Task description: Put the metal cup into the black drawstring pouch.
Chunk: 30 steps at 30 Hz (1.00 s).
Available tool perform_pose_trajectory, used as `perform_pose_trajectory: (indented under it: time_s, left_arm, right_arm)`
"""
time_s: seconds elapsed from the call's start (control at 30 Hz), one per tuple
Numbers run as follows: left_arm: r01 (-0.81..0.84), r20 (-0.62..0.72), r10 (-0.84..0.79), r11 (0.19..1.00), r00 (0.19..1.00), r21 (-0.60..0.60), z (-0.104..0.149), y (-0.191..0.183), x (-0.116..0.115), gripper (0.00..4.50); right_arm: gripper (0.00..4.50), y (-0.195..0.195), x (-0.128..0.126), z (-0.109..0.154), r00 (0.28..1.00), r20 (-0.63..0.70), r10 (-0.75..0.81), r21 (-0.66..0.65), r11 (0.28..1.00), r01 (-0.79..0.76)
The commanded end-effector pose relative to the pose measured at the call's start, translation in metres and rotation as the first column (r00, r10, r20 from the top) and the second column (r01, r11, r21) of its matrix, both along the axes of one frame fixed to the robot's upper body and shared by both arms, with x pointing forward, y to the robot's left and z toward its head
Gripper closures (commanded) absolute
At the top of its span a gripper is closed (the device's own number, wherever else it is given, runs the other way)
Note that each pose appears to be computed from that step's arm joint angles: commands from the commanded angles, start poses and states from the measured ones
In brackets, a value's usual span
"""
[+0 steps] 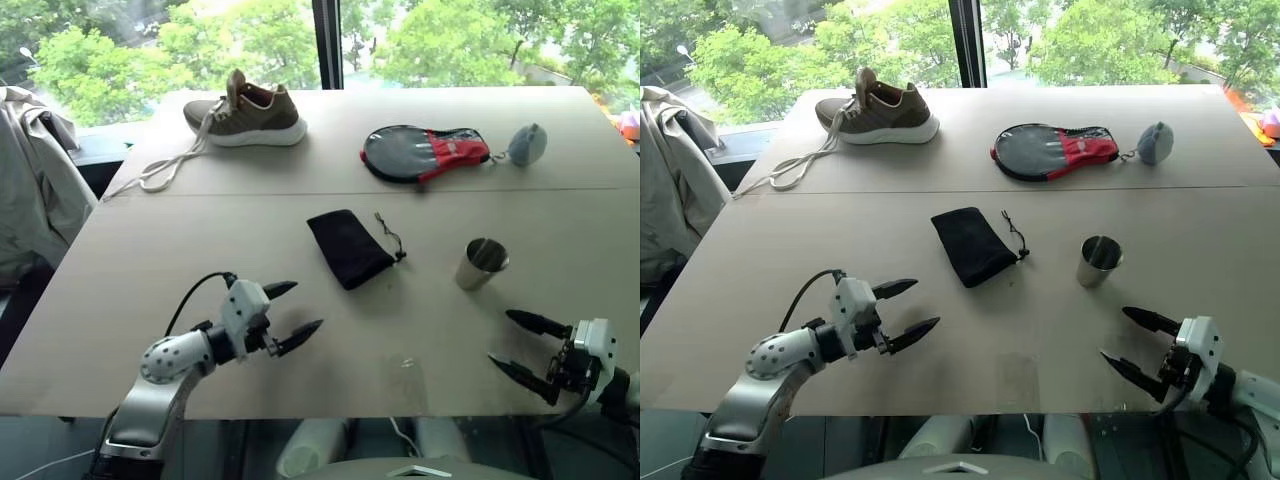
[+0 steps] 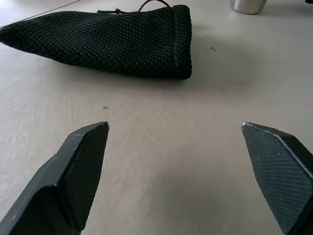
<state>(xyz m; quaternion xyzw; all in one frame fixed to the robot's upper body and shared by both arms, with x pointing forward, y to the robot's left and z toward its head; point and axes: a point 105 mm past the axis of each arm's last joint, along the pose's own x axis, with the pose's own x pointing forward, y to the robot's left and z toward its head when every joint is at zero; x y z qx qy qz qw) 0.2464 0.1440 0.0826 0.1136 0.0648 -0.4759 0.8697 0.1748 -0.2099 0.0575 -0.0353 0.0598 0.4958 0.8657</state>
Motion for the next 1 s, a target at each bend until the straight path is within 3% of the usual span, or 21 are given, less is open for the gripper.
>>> perform_pose_trajectory:
  time_s: [0.03, 0.23, 0.33, 0.47, 0.57, 0.87, 1.0]
  left_arm:
    - [0.064, 0.086, -0.065, 0.998, 0.994, 0.017, 0.023, -0.024, 0.005, 0.02]
    - [-0.006, 0.211, -0.013, 0.996, 0.977, 0.086, 0.031, -0.053, 0.029, 0.02]
    - [-0.036, 0.295, -0.021, 0.982, 0.955, 0.185, 0.028, -0.059, 0.035, 0.02]
    - [-0.105, 0.464, -0.063, 0.939, 0.884, 0.328, 0.03, -0.068, 0.046, 0.02]
    - [-0.186, 0.556, -0.045, 0.917, 0.83, 0.353, 0.035, -0.07, 0.054, 0.02]
    - [-0.246, 0.527, 0.014, 0.895, 0.85, 0.373, 0.016, -0.078, 0.064, 0.02]
    - [-0.338, 0.586, 0.07, 0.869, 0.807, 0.362, 0.023, -0.066, 0.07, 0.02]
  right_arm:
    - [0.0, 0.024, -0.007, 0.013, 0.994, 0.057, 0.09, 0.048, 0.995, -0.093]
    - [0.0, 0.027, -0.003, 0.019, 0.994, 0.09, 0.066, 0.059, 0.996, -0.071]
    - [0.0, 0.026, -0.004, 0.02, 0.994, 0.094, 0.055, 0.059, 0.996, -0.061]
    - [0.0, 0.027, -0.007, 0.023, 0.994, 0.098, 0.041, 0.068, 0.997, -0.048]
    - [0.0, 0.027, -0.01, 0.023, 0.995, 0.097, 0.035, 0.067, 0.997, -0.041]
    - [0.0, 0.023, -0.017, 0.027, 0.997, 0.082, 0.012, 0.059, 0.998, -0.017]
    - [0.0, 0.021, -0.019, 0.028, 0.997, 0.076, 0.006, 0.053, 0.999, -0.01]
